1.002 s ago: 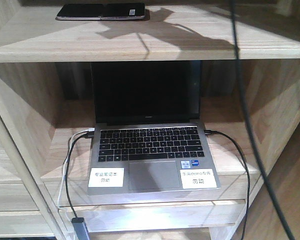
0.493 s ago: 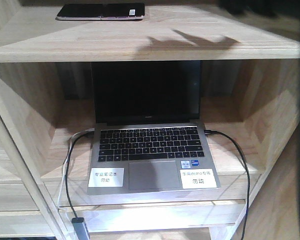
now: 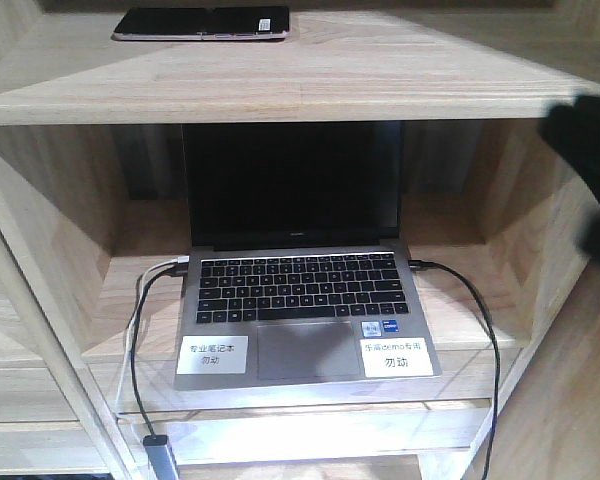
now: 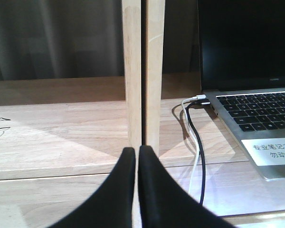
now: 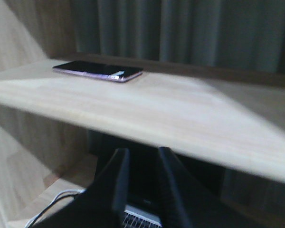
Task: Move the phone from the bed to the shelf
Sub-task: 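Withdraw the open right gripper down away from the phone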
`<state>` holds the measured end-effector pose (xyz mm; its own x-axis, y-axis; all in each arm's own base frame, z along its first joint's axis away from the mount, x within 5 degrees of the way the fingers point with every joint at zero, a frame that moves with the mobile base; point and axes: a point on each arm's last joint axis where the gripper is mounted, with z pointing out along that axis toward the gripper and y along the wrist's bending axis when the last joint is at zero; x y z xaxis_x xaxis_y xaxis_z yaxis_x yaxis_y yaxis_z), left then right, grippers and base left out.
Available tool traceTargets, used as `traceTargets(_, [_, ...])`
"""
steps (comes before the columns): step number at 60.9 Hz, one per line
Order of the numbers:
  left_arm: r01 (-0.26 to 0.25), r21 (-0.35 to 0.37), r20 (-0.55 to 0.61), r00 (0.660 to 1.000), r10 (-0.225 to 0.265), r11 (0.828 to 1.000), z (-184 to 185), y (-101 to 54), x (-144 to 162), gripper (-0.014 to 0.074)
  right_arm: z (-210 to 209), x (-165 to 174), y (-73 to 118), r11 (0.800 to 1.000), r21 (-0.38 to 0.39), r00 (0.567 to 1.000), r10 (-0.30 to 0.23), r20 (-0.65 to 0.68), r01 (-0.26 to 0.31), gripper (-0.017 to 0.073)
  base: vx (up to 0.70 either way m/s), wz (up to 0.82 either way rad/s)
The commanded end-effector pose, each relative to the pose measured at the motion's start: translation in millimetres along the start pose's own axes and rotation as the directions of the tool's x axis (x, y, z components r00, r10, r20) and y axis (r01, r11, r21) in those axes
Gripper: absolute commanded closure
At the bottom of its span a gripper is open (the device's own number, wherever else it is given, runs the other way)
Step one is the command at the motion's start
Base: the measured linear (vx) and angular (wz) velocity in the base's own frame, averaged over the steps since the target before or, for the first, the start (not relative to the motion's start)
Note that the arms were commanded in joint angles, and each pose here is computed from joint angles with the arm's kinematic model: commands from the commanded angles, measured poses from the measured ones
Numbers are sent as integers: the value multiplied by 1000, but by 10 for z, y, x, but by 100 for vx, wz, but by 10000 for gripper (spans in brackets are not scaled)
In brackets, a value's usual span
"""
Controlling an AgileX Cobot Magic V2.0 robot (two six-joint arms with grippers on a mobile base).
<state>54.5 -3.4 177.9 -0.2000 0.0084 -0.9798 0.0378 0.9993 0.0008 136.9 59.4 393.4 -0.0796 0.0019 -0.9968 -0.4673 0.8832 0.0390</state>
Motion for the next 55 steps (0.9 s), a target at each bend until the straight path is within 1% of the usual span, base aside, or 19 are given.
traceTargets(1, [13,-3,77,997,-12,1000,-5,5,-61,593,-199,9,-2,999,43,996,-5,88,1,489,0,0])
traceTargets(11, [13,-3,77,997,-12,1000,-5,5,-61,593,-484,249,59,999,35,993,-12,116,8,573,0,0])
traceTargets(21, [13,-3,77,997,-12,1000,-5,5,-61,593,-720,474,117,1000,19,989,-18,145,15,569,0,0])
traceTargets(30, [13,-3,77,997,-12,1000,-5,5,-61,593,-827,633,140,1000,15,987,-22,161,20,569,0,0])
traceTargets(55, [13,-3,77,997,-12,1000,-5,5,-61,593,-852,681,148,1000,9,986,-12,165,11,568,0,0])
